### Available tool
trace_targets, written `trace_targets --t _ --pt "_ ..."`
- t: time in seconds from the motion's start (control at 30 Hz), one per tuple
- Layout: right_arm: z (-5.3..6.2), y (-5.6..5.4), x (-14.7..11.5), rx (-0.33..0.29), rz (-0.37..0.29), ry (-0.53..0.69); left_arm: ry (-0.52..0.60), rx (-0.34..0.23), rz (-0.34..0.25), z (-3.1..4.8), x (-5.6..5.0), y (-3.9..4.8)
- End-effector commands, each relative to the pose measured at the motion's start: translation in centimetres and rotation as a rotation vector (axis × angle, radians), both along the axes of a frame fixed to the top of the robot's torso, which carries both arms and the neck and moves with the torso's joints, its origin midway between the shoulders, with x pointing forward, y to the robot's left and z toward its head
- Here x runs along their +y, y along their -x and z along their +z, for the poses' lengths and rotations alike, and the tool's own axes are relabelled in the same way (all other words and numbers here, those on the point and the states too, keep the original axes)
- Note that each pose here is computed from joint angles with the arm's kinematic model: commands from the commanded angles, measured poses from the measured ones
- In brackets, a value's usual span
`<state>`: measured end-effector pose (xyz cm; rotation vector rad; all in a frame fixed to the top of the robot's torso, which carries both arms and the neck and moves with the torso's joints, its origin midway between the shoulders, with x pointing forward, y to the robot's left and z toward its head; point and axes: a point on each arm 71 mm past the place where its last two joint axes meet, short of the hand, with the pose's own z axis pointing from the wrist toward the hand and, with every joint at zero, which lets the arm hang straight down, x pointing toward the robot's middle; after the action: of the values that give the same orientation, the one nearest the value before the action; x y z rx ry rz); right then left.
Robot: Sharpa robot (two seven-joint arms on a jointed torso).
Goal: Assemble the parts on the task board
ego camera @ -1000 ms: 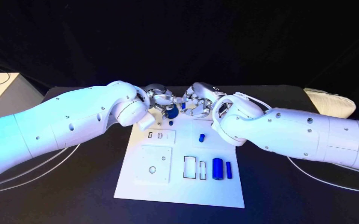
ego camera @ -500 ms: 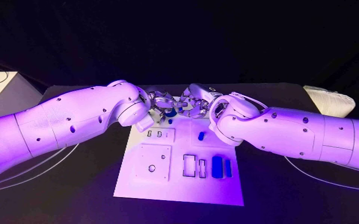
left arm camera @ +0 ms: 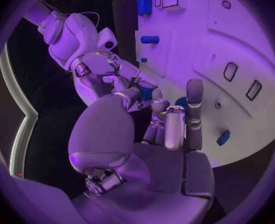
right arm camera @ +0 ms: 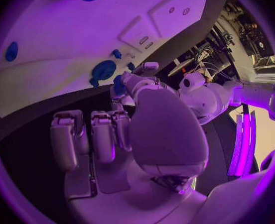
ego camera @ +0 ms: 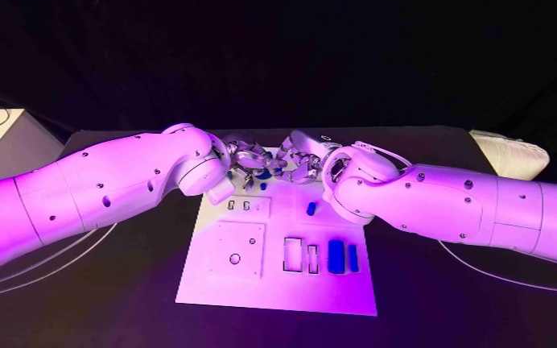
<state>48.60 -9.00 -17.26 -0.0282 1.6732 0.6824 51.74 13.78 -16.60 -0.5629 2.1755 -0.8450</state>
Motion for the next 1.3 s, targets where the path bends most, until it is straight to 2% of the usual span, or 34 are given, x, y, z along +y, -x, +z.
trace_targets --t 0.03,0.5,0.63,0.77,0.9,1.1,1.3 --pt "-0.8 0.0 -0.1 0.025 0.011 0.04 0.006 0.002 -0.031 0.3 0.0 0.2" --pt "-1.5 -0.2 -0.6 0.029 -0.008 0.041 0.023 0.047 -0.011 0.24 2.9 0.95" --pt "-1.5 0.0 -0.6 0.018 -0.005 0.022 0.027 0.049 0.014 0.27 4.1 0.95" --pt "-1.3 0.6 -0.4 -0.005 0.01 -0.016 0.053 0.044 0.057 0.37 5.7 0.79" --pt "-1.2 1.3 0.1 -0.026 0.032 -0.035 0.157 0.056 0.105 0.58 7.2 0.67" --pt "-1.5 2.3 1.2 -0.057 0.075 -0.029 0.454 0.045 0.168 1.6 9.4 0.53" --pt "-2.4 3.1 2.6 -0.062 0.101 -0.011 0.584 0.006 0.21 2.29 10.8 0.6"
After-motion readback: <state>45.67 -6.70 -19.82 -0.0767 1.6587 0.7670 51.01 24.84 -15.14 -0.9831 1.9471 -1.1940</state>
